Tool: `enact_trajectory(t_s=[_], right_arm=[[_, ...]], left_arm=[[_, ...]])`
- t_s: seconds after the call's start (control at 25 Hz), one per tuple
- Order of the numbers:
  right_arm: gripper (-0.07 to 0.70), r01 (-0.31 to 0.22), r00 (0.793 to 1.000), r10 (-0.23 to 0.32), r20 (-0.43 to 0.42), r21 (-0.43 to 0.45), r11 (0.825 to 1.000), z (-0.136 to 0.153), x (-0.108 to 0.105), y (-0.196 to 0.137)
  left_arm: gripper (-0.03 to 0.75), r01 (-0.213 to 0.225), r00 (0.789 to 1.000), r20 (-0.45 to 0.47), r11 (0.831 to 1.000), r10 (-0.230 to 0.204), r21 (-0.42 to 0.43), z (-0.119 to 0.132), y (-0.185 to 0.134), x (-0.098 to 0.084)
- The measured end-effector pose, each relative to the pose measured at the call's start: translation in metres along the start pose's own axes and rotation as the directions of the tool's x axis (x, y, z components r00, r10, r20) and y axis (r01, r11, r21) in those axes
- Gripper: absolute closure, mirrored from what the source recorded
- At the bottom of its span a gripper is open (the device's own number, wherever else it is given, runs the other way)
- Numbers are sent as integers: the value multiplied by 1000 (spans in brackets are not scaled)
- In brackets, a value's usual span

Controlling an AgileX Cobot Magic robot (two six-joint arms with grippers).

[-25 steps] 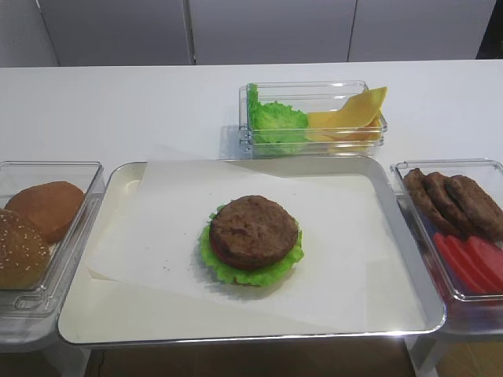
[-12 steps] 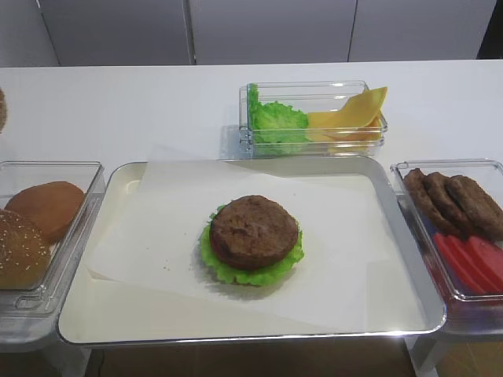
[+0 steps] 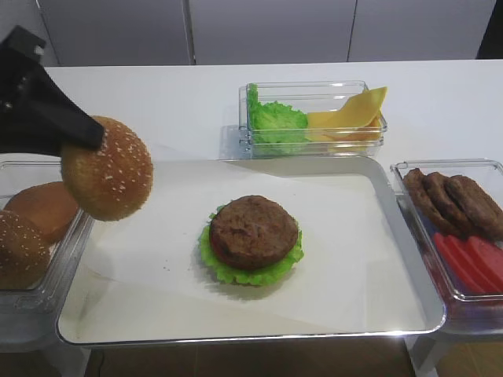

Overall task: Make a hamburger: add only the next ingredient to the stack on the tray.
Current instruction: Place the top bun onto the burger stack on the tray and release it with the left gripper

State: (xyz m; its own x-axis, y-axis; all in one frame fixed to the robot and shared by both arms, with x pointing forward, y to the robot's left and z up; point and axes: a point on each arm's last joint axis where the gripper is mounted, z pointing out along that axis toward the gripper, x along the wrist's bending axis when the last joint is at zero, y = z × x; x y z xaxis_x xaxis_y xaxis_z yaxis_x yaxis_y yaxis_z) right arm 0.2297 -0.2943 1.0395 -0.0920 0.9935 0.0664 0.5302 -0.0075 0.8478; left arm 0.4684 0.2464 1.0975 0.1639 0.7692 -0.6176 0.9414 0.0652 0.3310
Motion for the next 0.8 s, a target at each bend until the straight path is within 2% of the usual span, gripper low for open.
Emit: enact_trajectory(t_s=[0.16, 0.36, 0.6, 0.8], right_arm=[[380, 0, 1000, 0, 0, 0, 1000, 0, 0, 0], [380, 0, 1000, 0, 0, 0, 1000, 0, 0, 0], [380, 0, 1000, 0, 0, 0, 1000, 0, 0, 0], [380, 0, 1000, 0, 0, 0, 1000, 0, 0, 0]], left_arm=[[548, 32, 997, 68, 999, -31, -3, 22, -9, -5], [548, 84, 979, 188, 995, -74, -49, 32, -12, -6], [549, 131, 968, 228, 988, -109, -83, 42, -18, 1], [550, 164, 939, 315, 985, -138, -55, 64, -14, 0]])
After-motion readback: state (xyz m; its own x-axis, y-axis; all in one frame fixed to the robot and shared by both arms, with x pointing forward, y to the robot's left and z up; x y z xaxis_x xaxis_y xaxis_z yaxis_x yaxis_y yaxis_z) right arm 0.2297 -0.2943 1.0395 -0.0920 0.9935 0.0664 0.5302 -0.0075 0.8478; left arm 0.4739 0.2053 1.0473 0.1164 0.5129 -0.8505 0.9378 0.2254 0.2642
